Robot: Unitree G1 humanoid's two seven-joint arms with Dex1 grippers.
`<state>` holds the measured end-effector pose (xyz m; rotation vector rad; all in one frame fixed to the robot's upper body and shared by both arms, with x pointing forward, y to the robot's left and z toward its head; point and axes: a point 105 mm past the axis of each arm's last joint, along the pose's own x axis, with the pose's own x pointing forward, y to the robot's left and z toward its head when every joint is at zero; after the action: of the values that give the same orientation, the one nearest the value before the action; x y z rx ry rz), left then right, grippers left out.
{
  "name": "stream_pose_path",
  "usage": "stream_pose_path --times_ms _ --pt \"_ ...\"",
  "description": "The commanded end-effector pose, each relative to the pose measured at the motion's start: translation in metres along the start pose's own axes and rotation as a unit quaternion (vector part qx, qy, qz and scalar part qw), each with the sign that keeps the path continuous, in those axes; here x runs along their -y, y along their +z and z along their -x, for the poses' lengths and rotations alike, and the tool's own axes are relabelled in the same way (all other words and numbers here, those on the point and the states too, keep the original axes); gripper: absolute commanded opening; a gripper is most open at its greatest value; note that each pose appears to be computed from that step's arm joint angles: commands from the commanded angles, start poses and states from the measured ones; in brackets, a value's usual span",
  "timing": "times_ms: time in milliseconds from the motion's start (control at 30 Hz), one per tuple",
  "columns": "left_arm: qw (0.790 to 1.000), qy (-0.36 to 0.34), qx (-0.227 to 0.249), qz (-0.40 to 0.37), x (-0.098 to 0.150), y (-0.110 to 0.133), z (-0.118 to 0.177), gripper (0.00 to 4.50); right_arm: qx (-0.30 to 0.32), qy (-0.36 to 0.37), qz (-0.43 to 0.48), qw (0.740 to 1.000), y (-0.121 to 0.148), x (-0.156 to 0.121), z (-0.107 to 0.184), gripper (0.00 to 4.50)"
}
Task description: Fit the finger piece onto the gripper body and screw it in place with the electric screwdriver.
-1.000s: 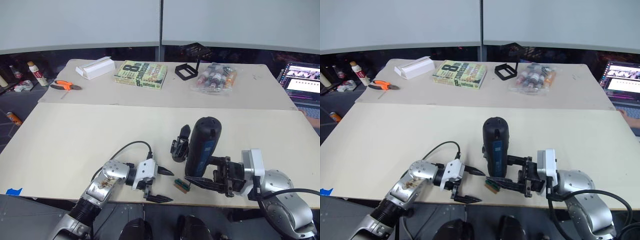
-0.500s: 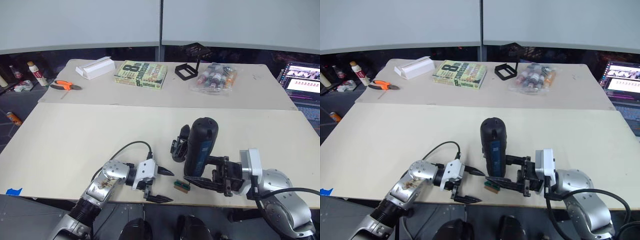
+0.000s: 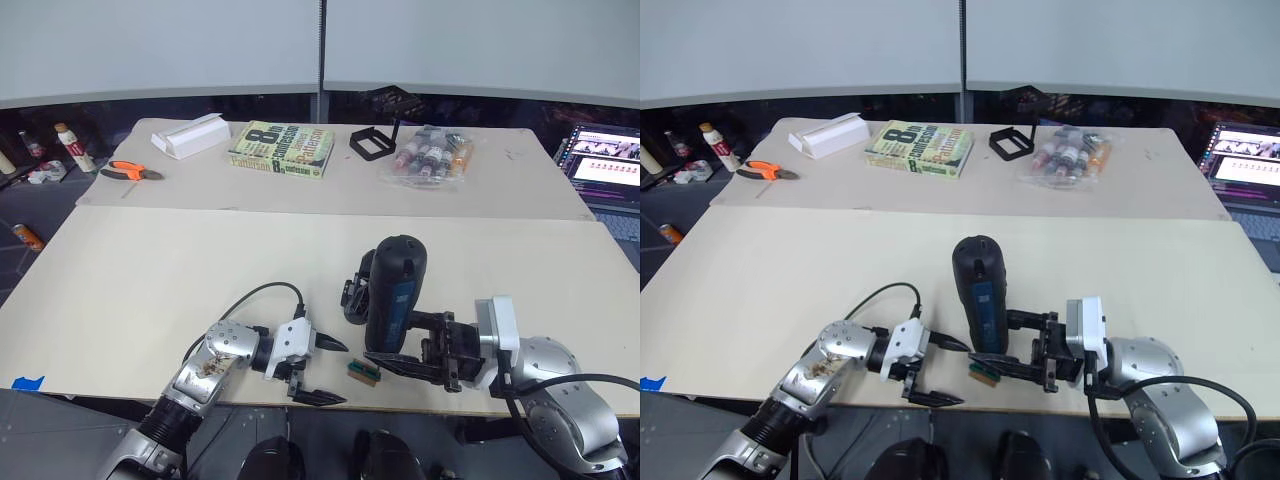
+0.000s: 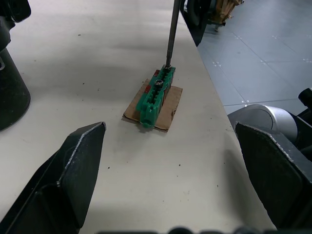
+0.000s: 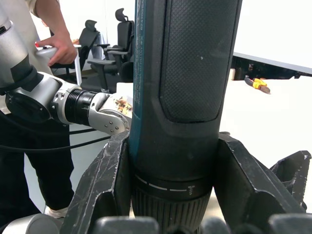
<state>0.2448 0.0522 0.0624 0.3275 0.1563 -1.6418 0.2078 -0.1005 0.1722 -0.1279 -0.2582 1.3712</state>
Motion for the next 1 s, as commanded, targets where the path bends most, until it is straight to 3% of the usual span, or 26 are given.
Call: stream_pose_path --times_ms 33,533,1000 --pt "1.000 -0.001 0.014 -0.006 0.000 0.008 0.000 4.50 0.010 0.009 0.031 0.999 0.012 0.000 -0.002 1.93" --pt "1.000 0.015 0.012 -0.011 -0.006 0.008 0.010 4.50 0.041 -0.010 0.045 0.998 0.038 0.010 0.002 1.93" --pt "0.984 0.136 0.116 0.006 -0.027 0.045 0.042 4.50 0.060 -0.063 0.074 0.993 0.079 0.041 0.016 1.93"
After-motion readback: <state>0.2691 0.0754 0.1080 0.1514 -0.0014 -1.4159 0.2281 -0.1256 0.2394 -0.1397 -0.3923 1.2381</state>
